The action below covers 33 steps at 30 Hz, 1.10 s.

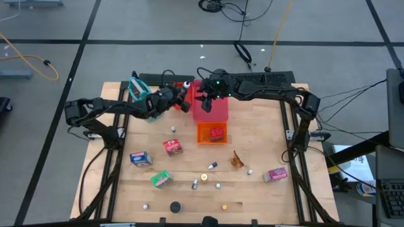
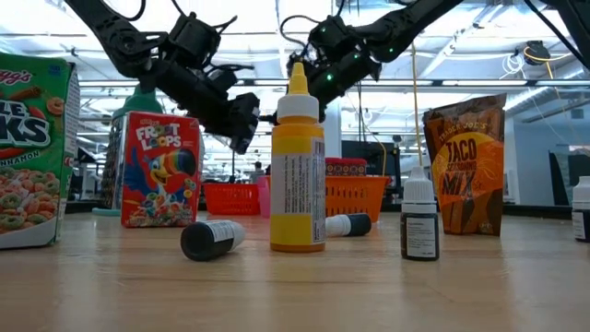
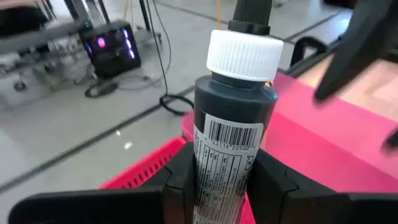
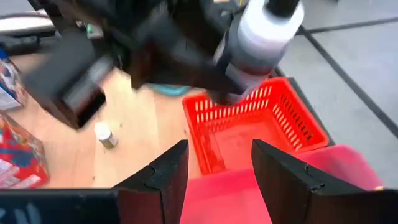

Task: Pick & Place Kitchen Items
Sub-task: Put the black food coloring bottle into the red bin

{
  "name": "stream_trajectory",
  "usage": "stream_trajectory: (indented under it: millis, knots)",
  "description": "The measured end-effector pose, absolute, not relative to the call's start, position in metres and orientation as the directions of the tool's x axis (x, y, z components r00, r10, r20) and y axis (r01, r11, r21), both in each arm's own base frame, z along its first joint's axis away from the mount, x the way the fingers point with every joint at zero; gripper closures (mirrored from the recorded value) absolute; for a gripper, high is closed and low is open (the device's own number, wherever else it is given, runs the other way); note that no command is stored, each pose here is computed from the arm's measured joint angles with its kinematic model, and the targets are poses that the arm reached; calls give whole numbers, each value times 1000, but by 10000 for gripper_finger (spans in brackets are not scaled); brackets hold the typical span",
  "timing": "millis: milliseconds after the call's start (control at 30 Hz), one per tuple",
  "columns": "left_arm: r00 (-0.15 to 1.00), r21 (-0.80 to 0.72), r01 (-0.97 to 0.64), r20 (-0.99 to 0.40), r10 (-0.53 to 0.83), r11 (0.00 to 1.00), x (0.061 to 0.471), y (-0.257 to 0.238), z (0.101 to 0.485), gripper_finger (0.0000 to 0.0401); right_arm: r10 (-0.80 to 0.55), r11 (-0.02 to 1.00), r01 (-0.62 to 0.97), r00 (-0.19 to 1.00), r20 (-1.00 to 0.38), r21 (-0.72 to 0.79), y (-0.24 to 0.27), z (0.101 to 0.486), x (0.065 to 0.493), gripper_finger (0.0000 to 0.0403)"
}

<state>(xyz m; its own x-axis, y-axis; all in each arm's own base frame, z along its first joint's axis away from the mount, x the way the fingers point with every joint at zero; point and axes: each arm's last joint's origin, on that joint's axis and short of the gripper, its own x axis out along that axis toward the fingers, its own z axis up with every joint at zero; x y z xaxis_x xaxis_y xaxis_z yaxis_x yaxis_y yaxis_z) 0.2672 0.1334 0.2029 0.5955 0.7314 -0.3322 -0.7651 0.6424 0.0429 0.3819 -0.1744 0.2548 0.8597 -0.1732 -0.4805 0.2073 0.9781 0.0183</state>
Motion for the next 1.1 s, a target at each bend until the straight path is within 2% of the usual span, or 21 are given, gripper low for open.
stream_trajectory:
  millis: [167,400,667,867,933,1000,1100]
  knots:
    - [600,-31,-776,-346,722,630,263,143,202,302,-176,976,215,852,-493,23,-176,254,381,234]
    - [591,-45,-784,-358,723,619,258,150,201,302,-138,984,176,858,-495,31,-159,254,388,234]
    - [629,-67,-747,-393,671,662,262,165,182,301,-73,995,101,846,-528,24,-131,258,391,234]
    - [636,-92,-750,-372,676,655,267,175,168,281,-46,997,68,848,-528,23,-112,270,380,234]
    - [642,-98,-747,-362,676,657,270,176,163,279,-33,998,60,832,-554,31,-106,269,371,234]
    - [641,-104,-748,-367,674,655,271,177,159,278,-32,999,46,860,-509,14,-101,273,372,234]
    - [639,-110,-751,-370,675,651,273,178,153,278,-24,999,39,853,-521,17,-94,279,356,234]
